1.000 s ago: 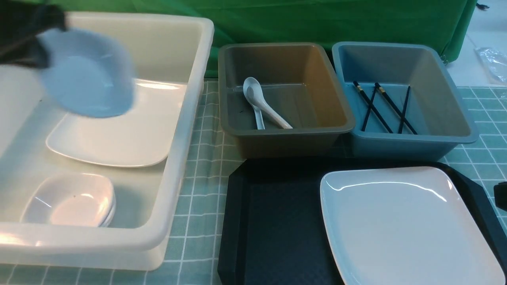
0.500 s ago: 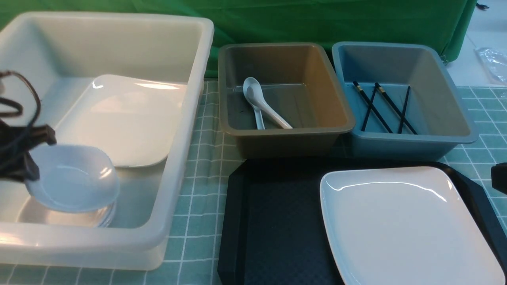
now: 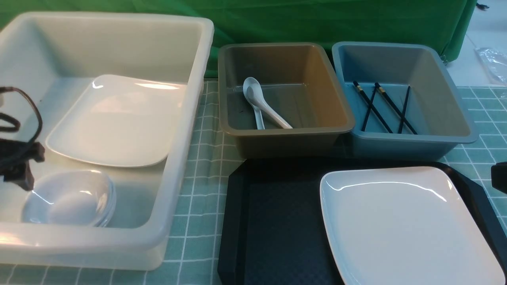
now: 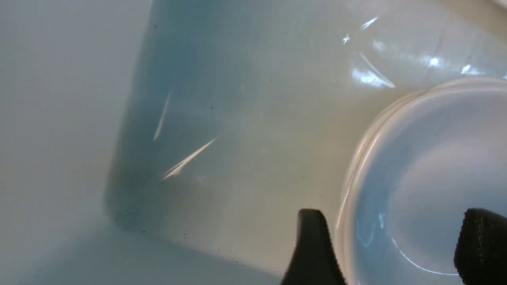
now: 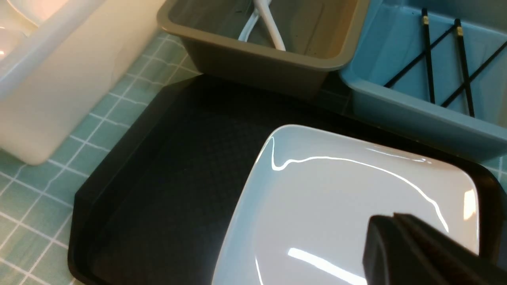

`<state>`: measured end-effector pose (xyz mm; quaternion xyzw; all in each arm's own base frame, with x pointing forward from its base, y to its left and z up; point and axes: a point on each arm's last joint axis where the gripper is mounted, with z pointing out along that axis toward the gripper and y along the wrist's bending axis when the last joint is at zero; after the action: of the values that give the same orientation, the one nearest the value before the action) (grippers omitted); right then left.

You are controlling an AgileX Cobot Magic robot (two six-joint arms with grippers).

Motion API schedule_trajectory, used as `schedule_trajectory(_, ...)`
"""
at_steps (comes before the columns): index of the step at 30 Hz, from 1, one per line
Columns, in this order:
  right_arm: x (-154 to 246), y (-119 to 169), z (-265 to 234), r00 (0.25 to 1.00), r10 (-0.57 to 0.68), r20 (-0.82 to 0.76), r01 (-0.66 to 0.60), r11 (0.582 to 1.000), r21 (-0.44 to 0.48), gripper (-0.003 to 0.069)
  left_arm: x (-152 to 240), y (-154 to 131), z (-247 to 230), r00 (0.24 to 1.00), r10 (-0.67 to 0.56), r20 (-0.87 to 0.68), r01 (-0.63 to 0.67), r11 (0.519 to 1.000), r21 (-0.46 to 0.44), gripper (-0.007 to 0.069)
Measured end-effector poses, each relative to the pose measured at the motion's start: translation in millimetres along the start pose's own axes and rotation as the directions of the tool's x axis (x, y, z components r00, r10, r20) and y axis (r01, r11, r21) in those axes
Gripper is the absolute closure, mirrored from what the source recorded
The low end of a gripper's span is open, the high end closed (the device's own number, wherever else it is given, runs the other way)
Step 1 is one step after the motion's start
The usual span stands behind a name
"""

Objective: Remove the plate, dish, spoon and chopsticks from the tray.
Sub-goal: Use the left arm to put the small plate into the large storage box on the left, then use the left arm to grab a plate from the dinner plate

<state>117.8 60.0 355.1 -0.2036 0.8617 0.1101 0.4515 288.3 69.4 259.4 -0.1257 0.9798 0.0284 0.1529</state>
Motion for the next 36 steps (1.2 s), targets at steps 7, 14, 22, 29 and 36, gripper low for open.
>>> schedule_trajectory(7, 0, 0, 0, 1.000, 0.019, 0.000, -0.019, 1.000, 0.000, 0.0639, -3, -66, -61, 0.968, 0.174, 0.182, -0.207, 0.961, 0.182, 0.0414)
schedule_trajectory(14, 0, -4, 0, 0.999, 0.043, 0.003, -0.043, 0.998, 0.043, 0.0639, 59, -212, -96, 0.880, 0.379, 0.287, -0.475, 0.707, 0.524, 0.0610)
schedule_trajectory(22, -5, -15, -11, 0.997, 0.072, -0.013, -0.068, 0.983, 0.171, 0.0639, 149, -322, -46, 0.828, 0.546, 0.124, -0.498, 0.617, 0.609, 0.0457)
schedule_trajectory(29, -5, -16, -11, 0.997, 0.076, -0.020, -0.072, 0.982, 0.176, 0.0639, 180, -357, 10, 0.856, 0.516, -0.022, -0.393, 0.679, 0.620, 0.0156)
schedule_trajectory(36, -5, -16, -11, 0.997, 0.076, -0.016, -0.072, 0.982, 0.175, 0.0639, 183, -370, 37, 0.900, 0.429, -0.077, -0.289, 0.720, 0.631, 0.0041)
